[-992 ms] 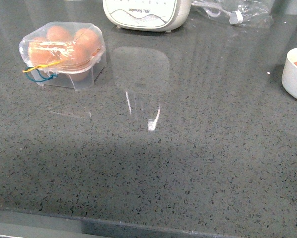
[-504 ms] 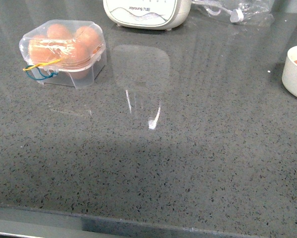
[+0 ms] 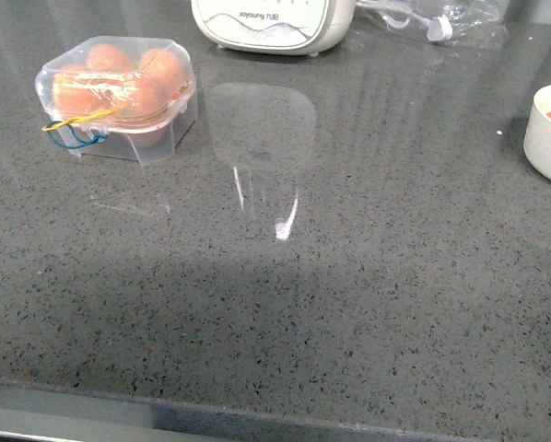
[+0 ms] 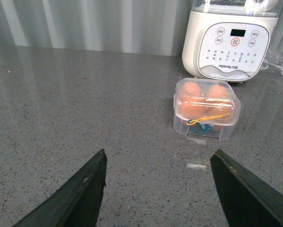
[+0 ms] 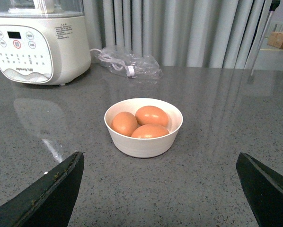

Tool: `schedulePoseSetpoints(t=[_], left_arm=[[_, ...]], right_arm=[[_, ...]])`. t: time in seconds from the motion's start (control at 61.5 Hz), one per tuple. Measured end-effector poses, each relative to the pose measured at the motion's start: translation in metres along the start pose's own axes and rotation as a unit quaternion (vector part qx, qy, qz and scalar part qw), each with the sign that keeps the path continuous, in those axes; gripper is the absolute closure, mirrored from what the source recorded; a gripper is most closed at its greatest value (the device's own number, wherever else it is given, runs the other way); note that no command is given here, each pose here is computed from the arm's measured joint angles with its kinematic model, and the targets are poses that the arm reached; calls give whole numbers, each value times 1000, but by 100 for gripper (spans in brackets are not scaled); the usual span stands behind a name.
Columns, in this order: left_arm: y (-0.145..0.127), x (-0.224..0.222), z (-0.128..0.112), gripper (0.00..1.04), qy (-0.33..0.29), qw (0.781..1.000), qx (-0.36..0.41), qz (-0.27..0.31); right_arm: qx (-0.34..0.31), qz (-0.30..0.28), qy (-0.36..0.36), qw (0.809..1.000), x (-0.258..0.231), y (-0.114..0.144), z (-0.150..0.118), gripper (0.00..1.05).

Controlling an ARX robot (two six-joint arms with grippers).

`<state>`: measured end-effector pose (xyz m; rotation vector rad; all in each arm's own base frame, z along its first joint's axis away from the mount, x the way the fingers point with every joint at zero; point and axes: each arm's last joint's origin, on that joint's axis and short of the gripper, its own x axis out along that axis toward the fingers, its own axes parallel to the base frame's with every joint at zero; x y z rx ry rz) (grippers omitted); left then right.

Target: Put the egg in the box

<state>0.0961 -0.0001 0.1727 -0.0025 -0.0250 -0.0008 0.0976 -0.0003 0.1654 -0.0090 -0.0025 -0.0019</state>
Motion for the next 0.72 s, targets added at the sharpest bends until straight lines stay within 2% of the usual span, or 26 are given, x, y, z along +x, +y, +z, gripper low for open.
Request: schedulePoseSetpoints(t=[0.195, 0.277, 0.716], left_arm=[[0, 0, 0, 5, 0, 1000, 0, 0], [0, 0, 0, 8, 0, 1000, 0, 0], [0, 0, 0, 7, 0, 1000, 0, 0]], right_arm=[[0, 0, 0, 1000, 0, 0, 0, 7], [0, 0, 0, 1000, 0, 0, 0, 7], [0, 0, 0, 1000, 0, 0, 0, 7]])
